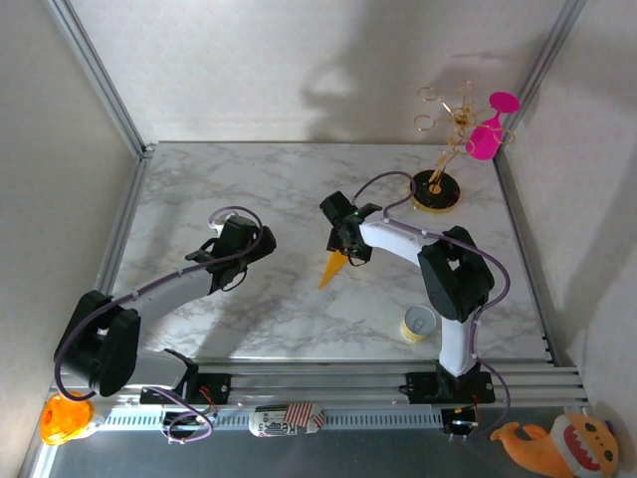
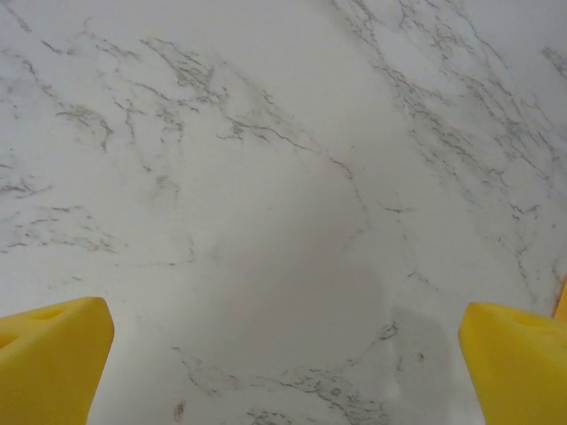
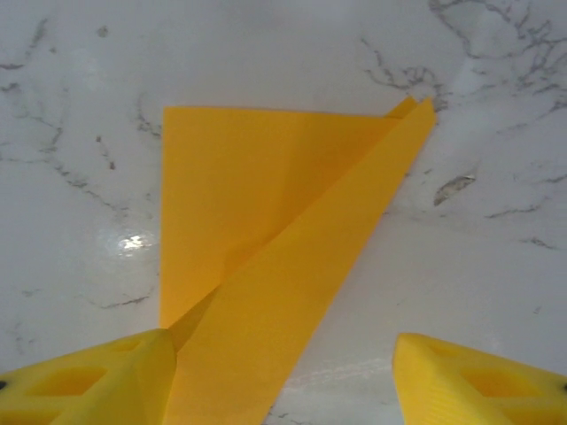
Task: Fold a paper plane with a square sheet of paper (pick it up from the middle)
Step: Pick up the paper plane from the center of the table.
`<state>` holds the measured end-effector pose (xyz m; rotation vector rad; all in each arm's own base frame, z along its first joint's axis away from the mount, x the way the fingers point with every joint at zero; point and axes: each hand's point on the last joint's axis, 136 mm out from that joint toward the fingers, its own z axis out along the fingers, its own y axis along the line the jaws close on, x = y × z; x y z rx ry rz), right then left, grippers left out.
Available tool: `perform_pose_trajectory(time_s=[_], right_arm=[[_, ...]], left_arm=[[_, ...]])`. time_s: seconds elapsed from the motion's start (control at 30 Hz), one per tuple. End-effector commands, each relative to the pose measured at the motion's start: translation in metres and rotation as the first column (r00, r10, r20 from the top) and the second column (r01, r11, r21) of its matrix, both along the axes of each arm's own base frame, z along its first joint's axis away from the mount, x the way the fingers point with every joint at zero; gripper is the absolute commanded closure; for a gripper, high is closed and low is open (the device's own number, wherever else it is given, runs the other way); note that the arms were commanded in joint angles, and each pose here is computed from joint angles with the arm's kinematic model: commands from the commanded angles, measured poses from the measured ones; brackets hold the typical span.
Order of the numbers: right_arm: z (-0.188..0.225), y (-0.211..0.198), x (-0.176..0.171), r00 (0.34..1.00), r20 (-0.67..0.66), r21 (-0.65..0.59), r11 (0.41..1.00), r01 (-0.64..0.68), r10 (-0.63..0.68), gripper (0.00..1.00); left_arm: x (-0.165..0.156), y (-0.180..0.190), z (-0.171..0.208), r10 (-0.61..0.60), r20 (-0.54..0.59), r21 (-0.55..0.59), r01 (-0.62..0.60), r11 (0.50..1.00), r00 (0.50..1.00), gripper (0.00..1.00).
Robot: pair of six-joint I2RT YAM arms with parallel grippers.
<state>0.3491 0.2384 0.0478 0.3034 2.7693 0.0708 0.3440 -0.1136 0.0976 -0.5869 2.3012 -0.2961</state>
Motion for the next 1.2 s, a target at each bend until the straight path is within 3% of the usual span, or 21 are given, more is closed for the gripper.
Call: perform_pose_trajectory(time_s=[0.0, 0.23, 0.47, 0.67, 0.9, 1.17], right_arm=[[-0.001, -0.011, -0.001, 0.998, -0.013, -0.07, 0.996, 0.055, -0.056, 0.33], [0.009, 0.022, -0.001, 0.999, 0.0, 0.0, 0.999, -0.04, 0.04, 0.31], [0.033, 0.024, 0.006, 0.995, 0.072, -0.002, 0.998, -0.069, 0.069, 0.31], [0.012, 0.027, 0.003, 0.996, 0.01, -0.025, 0.996, -0.089, 0.089, 0.32], [-0.007, 0.023, -0.002, 0.997, -0.043, -0.062, 0.996, -0.062, 0.06, 0.4], [0.002, 0.012, -0.001, 1.0, -0.017, -0.099, 0.995, -0.027, 0.025, 0.51]], left_arm=[[0.0, 0.004, 0.0, -0.005, 0.009, 0.011, 0.005, 1.0, 1.0, 0.01], [0.0, 0.0, -0.005, -0.02, -0.005, -0.004, 0.02, 1.0, 1.0, 0.0], [0.002, -0.003, -0.003, -0.028, -0.002, -0.014, 0.028, 1.0, 1.0, 0.01], [0.001, -0.003, -0.007, -0.028, -0.011, -0.014, 0.028, 1.0, 1.0, 0.01], [0.0, -0.003, -0.01, -0.031, -0.023, -0.013, 0.03, 0.999, 0.999, 0.0], [0.002, -0.005, -0.014, -0.035, -0.032, -0.014, 0.035, 0.999, 0.999, 0.0]])
